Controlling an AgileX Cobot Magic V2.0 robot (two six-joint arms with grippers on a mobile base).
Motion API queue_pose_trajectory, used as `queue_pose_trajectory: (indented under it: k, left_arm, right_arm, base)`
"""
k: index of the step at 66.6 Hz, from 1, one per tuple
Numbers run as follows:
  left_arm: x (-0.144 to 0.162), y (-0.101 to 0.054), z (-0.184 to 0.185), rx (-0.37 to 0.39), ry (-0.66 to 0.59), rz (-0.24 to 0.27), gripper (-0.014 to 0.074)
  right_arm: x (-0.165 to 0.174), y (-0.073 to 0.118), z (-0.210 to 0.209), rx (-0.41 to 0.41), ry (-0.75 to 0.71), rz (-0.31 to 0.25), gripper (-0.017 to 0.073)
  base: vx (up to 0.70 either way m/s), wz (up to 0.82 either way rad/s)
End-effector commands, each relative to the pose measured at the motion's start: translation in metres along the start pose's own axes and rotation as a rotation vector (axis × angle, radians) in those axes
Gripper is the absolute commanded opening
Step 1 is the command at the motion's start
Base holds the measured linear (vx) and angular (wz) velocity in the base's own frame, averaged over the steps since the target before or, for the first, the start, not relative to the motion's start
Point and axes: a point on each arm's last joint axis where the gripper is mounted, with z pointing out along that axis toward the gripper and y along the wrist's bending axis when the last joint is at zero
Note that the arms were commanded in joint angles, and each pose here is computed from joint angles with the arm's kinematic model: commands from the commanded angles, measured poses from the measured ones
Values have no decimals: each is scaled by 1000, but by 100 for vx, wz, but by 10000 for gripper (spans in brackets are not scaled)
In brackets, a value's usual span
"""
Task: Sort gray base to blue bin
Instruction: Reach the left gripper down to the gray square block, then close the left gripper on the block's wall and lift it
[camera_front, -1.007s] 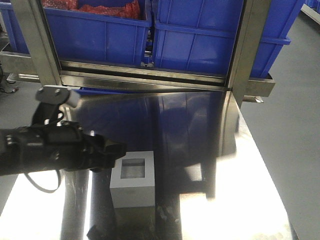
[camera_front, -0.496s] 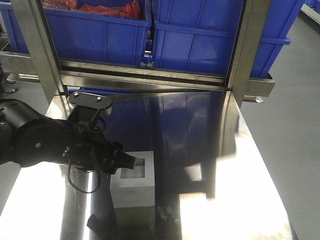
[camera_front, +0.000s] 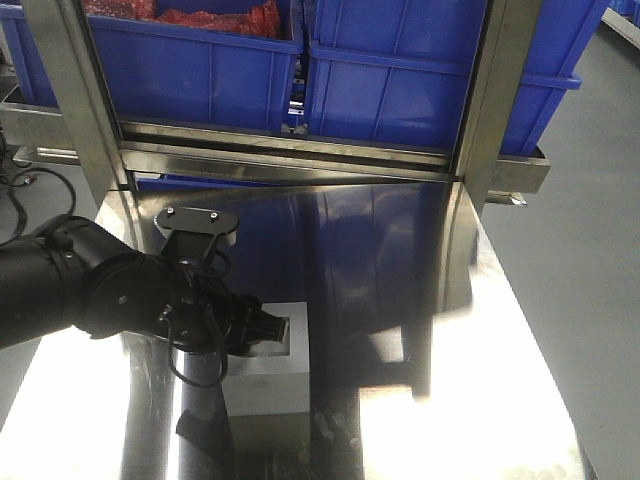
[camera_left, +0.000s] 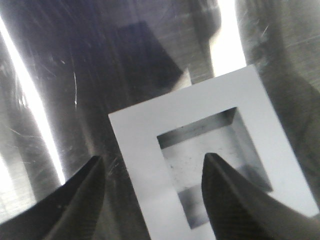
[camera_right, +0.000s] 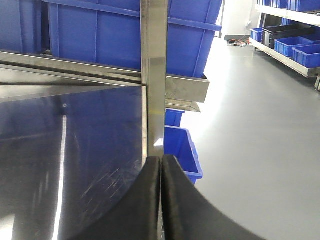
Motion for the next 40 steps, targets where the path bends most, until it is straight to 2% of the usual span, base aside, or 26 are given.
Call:
queue_pose_trajectory:
  k: [1, 9, 15, 21, 35, 40]
  left_arm:
    - [-14, -8, -11, 50, -93, -19, 418]
    - [-12, -9, -4, 52, -70, -36, 407]
    - [-12, -9, -3, 52, -64, -39, 363]
    - [-11, -9, -3, 50, -59, -41, 272]
    - [-10, -8, -3, 44, -49, -35, -10]
    - [-12, -9, -5, 51, -68, -31, -9]
  right_arm:
    - [-6, 0, 0, 9, -82, -15, -5]
    - [-6, 0, 0, 9, -82, -15, -5]
    - [-6, 0, 0, 9, -82, -15, -5]
    - [-6, 0, 0, 9, -82, -15, -5]
    - [-6, 0, 0, 9, -81, -15, -5]
    - [-6, 0, 0, 9, -81, -15, -5]
  base:
    - [0, 0]
    - [0, 0]
    - [0, 0]
    - [0, 0]
    - [0, 0]
    - [0, 0]
